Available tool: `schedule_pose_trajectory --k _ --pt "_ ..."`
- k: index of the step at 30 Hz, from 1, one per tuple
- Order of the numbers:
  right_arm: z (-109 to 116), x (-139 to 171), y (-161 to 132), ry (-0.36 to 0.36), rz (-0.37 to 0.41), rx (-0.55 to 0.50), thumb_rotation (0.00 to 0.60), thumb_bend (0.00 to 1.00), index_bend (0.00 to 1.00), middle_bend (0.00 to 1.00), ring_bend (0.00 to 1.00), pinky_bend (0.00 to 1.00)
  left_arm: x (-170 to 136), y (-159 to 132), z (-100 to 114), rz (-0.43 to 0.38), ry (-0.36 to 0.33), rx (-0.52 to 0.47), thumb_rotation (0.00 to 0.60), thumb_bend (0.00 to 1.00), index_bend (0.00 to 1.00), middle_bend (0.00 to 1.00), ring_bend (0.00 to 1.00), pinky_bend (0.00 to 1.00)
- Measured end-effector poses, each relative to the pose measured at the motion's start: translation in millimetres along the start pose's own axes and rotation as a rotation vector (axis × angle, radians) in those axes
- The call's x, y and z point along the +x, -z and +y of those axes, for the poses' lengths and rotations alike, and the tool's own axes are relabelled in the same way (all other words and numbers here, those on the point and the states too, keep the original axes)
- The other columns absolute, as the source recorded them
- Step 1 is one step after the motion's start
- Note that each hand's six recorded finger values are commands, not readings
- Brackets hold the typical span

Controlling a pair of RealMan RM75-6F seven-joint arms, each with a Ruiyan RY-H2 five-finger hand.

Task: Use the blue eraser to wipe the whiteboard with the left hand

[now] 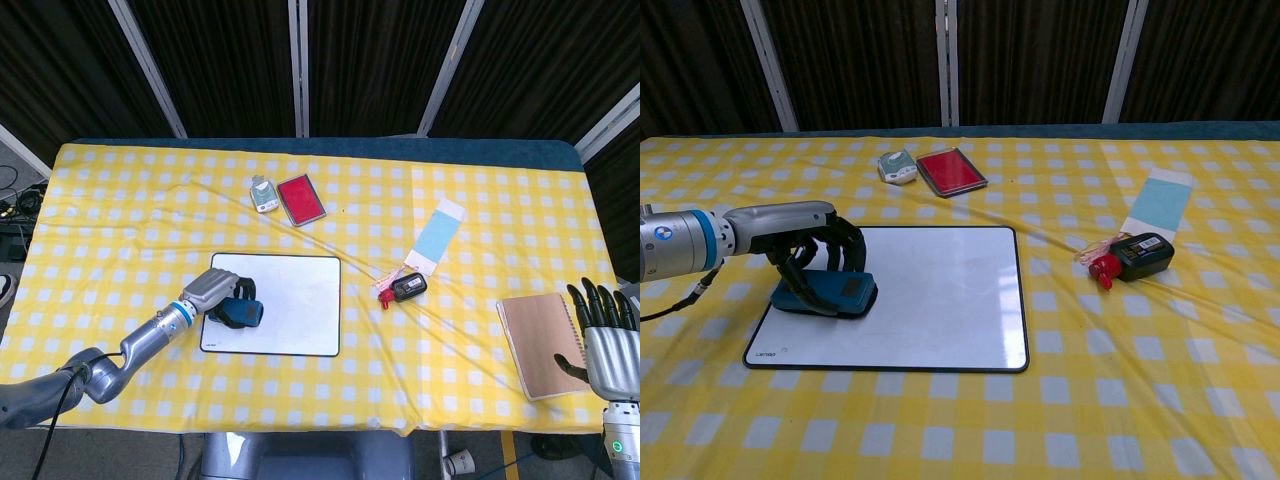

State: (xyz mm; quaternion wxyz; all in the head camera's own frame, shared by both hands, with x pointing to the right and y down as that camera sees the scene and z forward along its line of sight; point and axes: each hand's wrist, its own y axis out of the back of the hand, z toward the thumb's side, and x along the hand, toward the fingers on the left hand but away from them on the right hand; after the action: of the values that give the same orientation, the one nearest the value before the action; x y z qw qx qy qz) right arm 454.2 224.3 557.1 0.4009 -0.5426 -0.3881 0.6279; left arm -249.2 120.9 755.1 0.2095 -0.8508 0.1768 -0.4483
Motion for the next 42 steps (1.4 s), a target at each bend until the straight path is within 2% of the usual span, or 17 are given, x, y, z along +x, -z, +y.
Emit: schedule_pose_trajectory --k 7,15,20,27,28,29,31,32,33,34,36,42 --pt "0 -1 -1 0.000 0.002 -0.001 0.600 0.00 0.03 0.00 0.00 0.00 0 36 16 0.098 -0.042 -0.014 0.600 0.32 0.67 0.49 0.45 0.63" --pt "2 0 -2 0.004 0.006 -0.005 0.600 0.00 0.03 0.00 0.00 0.00 -13 48 39 0.109 -0.092 -0.012 0.600 0.32 0.67 0.49 0.45 0.63" --pt "2 1 -4 0.006 0.011 -0.005 0.600 0.00 0.03 0.00 0.00 0.00 -28 64 61 0.139 -0.122 0.030 0.600 0.32 0.67 0.49 0.45 0.63" --pt "1 2 -7 0.006 0.019 0.001 0.600 0.00 0.03 0.00 0.00 0.00 -53 108 65 0.250 -0.103 0.107 0.600 0.32 0.65 0.49 0.45 0.62" --pt "1 2 -8 0.005 0.019 0.002 0.600 0.00 0.03 0.00 0.00 0.00 -56 113 65 0.263 -0.100 0.108 0.600 0.31 0.63 0.48 0.44 0.61" --pt "1 2 -8 0.005 0.020 0.002 0.600 0.00 0.03 0.00 0.00 0.00 -57 115 64 0.268 -0.098 0.105 0.600 0.26 0.57 0.42 0.40 0.57" --pt "0 2 -9 0.003 0.021 0.003 0.600 0.00 0.03 0.00 0.00 0.00 -60 117 63 0.273 -0.090 0.092 0.600 0.11 0.34 0.21 0.22 0.40" --pt "0 2 -9 0.003 0.022 0.003 0.600 0.00 0.03 0.00 0.00 0.00 -61 117 62 0.273 -0.087 0.083 0.600 0.04 0.17 0.09 0.10 0.29" --pt "0 2 -10 0.003 0.024 0.004 0.600 0.00 0.03 0.00 0.00 0.00 -63 117 62 0.271 -0.084 0.073 0.600 0.00 0.07 0.02 0.03 0.19" --pt "0 3 -11 0.003 0.026 0.006 0.600 0.00 0.03 0.00 0.00 0.00 -64 116 62 0.266 -0.080 0.062 0.598 0.00 0.01 0.00 0.00 0.11" --pt "0 3 -13 0.002 0.034 0.006 0.600 0.00 0.03 0.00 0.00 0.00 -68 113 64 0.255 -0.076 0.054 0.586 0.00 0.00 0.00 0.00 0.01" --pt "4 5 -18 0.012 0.054 -0.004 0.600 0.00 0.03 0.00 0.00 0.00 -83 99 75 0.222 -0.101 0.075 0.575 0.00 0.00 0.00 0.00 0.00"
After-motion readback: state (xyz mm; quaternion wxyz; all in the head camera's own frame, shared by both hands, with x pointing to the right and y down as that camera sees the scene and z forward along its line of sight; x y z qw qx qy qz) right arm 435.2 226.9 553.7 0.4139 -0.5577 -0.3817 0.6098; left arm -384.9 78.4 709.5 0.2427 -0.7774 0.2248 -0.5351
